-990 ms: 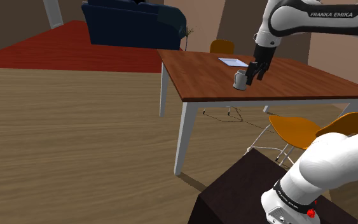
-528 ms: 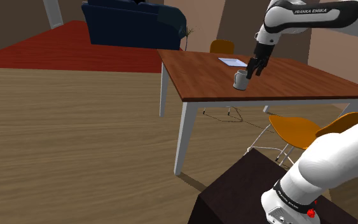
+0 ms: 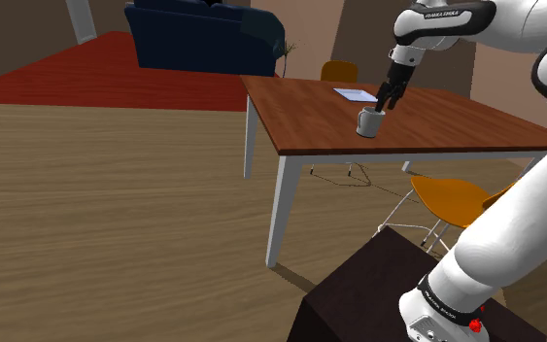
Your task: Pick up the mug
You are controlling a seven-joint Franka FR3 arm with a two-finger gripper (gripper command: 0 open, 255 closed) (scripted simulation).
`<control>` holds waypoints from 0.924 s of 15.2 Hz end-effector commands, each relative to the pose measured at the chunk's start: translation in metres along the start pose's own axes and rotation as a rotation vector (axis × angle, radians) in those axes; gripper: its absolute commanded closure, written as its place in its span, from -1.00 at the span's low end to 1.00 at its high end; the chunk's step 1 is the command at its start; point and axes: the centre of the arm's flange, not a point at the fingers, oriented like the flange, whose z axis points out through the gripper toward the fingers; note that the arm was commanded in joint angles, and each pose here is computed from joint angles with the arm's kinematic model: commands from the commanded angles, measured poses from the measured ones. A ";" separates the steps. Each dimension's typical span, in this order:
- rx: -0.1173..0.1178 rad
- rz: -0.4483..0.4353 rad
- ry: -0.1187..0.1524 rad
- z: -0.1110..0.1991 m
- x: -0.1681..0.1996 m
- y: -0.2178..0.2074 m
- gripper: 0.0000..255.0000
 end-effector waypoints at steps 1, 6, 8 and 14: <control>0.015 -0.005 0.008 0.002 0.016 0.025 -1.00; 0.049 -0.009 0.023 0.007 0.044 0.078 -1.00; 0.049 -0.009 0.023 0.018 0.044 0.078 -1.00; 0.049 -0.009 0.023 0.047 0.043 0.079 -1.00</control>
